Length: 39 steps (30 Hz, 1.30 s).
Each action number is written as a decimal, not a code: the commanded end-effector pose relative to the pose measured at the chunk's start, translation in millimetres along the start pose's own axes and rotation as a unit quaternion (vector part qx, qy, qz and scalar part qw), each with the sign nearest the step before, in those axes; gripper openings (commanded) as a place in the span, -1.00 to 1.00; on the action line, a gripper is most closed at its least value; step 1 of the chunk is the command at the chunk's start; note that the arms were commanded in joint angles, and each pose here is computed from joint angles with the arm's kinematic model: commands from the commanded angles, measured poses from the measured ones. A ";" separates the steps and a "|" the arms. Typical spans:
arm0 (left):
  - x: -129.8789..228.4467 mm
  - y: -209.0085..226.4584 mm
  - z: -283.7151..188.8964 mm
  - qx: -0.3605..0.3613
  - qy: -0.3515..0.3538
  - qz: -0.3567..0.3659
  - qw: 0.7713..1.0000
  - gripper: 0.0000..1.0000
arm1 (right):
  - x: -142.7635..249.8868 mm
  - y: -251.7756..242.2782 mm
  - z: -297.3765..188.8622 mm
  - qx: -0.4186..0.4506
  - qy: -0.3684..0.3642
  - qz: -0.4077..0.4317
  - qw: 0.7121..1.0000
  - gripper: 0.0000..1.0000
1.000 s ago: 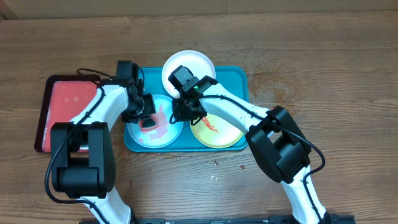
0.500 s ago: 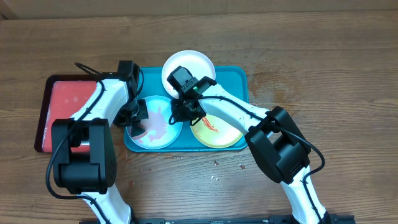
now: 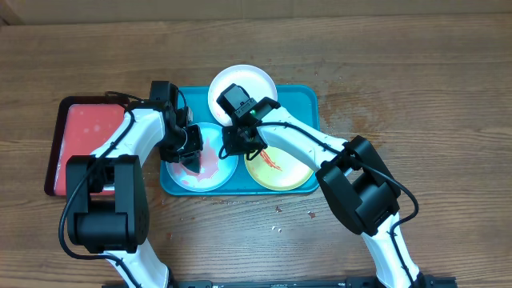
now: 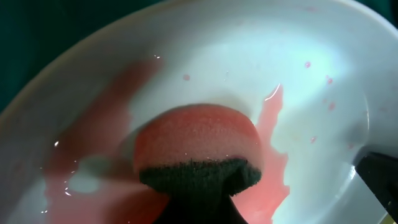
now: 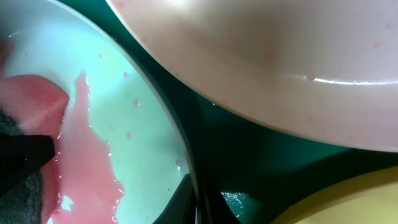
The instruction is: Clean dirty plates on tray and stack at the side
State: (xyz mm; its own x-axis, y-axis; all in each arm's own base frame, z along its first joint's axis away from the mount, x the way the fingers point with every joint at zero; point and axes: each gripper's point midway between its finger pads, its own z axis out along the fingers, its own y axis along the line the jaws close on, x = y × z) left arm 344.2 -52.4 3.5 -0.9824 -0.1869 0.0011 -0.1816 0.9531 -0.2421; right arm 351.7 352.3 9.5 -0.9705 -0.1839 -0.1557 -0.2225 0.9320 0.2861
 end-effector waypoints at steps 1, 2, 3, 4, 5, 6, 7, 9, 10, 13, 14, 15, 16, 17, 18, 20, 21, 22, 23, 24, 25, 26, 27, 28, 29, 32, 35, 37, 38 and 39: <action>26.5 -14.9 14.9 0.037 0.058 0.011 0.998 -0.92 | -3.4 -5.9 3.7 0.013 -0.007 0.002 1.000 -0.92; 26.0 -16.3 9.7 0.042 0.063 0.007 0.997 -0.92 | -3.3 -5.9 3.7 0.013 -0.006 0.002 1.000 -0.92; 25.4 -19.7 4.4 0.051 0.068 0.013 0.996 -0.92 | -3.2 -5.9 3.7 0.013 -0.006 0.002 1.000 -0.92; 24.2 -27.4 -3.5 0.071 0.073 0.029 0.994 -0.92 | -3.2 -5.9 3.7 0.013 -0.006 0.002 1.000 -0.92; 22.7 -34.5 -9.9 0.091 0.074 0.044 0.992 -0.92 | -3.3 -5.8 3.7 0.013 -0.006 0.002 1.000 -0.92; 20.7 -43.6 -17.1 0.115 0.074 0.060 0.989 -0.92 | -3.5 -5.7 3.7 0.012 -0.007 0.002 1.000 -0.92; 17.6 -52.3 -24.4 0.136 0.072 0.071 0.986 -0.92 | -3.7 -5.7 3.7 0.012 -0.007 0.002 1.000 -0.92; 12.2 -55.9 -28.6 0.141 0.064 0.071 0.985 -0.92 | -4.4 -5.2 3.7 0.011 -0.009 0.001 1.000 -0.92; 11.1 -53.6 -27.7 0.134 0.063 0.068 0.987 -0.92 | -4.7 -5.1 3.7 0.011 -0.009 0.001 1.000 -0.92; 9.3 -31.3 -19.5 0.069 0.059 0.046 0.995 -0.92 | -4.6 -5.2 3.7 0.011 -0.009 0.001 1.000 -0.92; 8.2 -21.9 -16.7 0.043 0.055 0.037 0.997 -0.92 | -4.3 -5.3 3.7 0.012 -0.009 0.001 1.000 -0.92; 7.3 -14.4 -14.0 0.023 0.051 0.032 0.998 -0.92 | -4.2 -5.4 3.7 0.012 -0.008 0.001 1.000 -0.92; 7.7 -10.0 -11.0 0.012 0.049 0.031 0.998 -0.91 | -4.2 -5.4 3.7 0.012 -0.008 0.001 1.000 -0.92; 8.6 -8.7 -7.7 0.012 0.048 0.032 0.998 -0.92 | -4.2 -5.4 3.7 0.012 -0.008 0.001 1.000 -0.92; 9.4 -7.2 -3.9 0.011 0.046 0.032 0.998 -0.92 | -4.2 -5.4 3.7 0.012 -0.008 0.001 1.000 -0.92; 8.6 -1.4 5.3 0.002 0.035 0.035 0.999 -0.92 | -4.2 -5.4 3.7 0.012 -0.008 0.001 1.000 -0.92; 7.5 0.9 10.0 0.000 0.027 0.037 0.999 -0.92 | -4.2 -5.4 3.7 0.012 -0.008 0.001 1.000 -0.92; 6.2 4.3 15.2 -0.005 0.018 0.038 0.999 -0.92 | -4.2 -5.4 3.7 0.012 -0.008 0.001 1.000 -0.92; 5.3 8.8 19.0 -0.015 0.011 0.038 0.999 -0.91 | -4.2 -5.4 3.7 0.012 -0.008 0.001 1.000 -0.92; 3.8 18.1 20.8 -0.039 0.004 0.031 0.999 -0.91 | -4.1 -5.5 3.7 0.012 -0.008 0.001 1.000 -0.92; 0.3 38.9 18.2 -0.098 -0.008 0.004 0.995 -0.92 | -3.6 -5.8 3.7 0.012 -0.007 0.002 1.000 -0.92; -1.8 48.2 16.0 -0.126 -0.016 -0.011 0.992 -0.91 | -3.4 -5.8 3.7 0.013 -0.007 0.002 1.000 -0.92; -5.1 59.4 11.9 -0.158 -0.028 -0.030 0.987 -0.91 | -3.3 -5.9 3.7 0.013 -0.006 0.001 1.000 -0.92; -9.8 69.6 7.1 -0.186 -0.043 -0.045 0.981 -0.91 | -3.3 -5.9 3.7 0.013 -0.006 0.002 1.000 -0.92; -14.2 76.1 3.1 -0.205 -0.054 -0.048 0.976 -0.92 | -3.3 -5.9 3.7 0.013 -0.006 0.001 1.000 -0.92; -31.3 79.1 -6.4 -0.211 -0.079 -0.042 0.973 -0.92 | -1.9 -6.0 3.8 0.014 -0.004 0.001 1.000 -0.92; -47.4 76.4 -19.6 -0.210 -0.095 -0.030 0.973 -0.92 | -2.0 -6.2 3.8 0.015 -0.005 -0.003 1.000 -0.92; -58.1 73.5 -32.0 -0.208 -0.105 -0.031 0.972 -0.92 | -2.1 -6.8 3.8 0.017 -0.005 -0.003 1.000 -0.92; -63.7 71.4 -40.4 -0.207 -0.110 -0.032 0.972 -0.91 | -2.5 -7.3 3.8 0.018 -0.006 -0.003 1.000 -0.92; -68.8 69.1 -49.0 -0.206 -0.114 -0.033 0.971 -0.92 | -2.6 -7.7 3.7 0.019 -0.007 -0.003 1.000 -0.92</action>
State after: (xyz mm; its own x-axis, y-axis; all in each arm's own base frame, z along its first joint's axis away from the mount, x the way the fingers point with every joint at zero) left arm 373.5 4.2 11.7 -0.9609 -0.2369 -0.1435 -0.2462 0.9679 0.0508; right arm 353.3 354.5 10.3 -0.9689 -0.1841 -0.1655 -0.2264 0.9295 0.2912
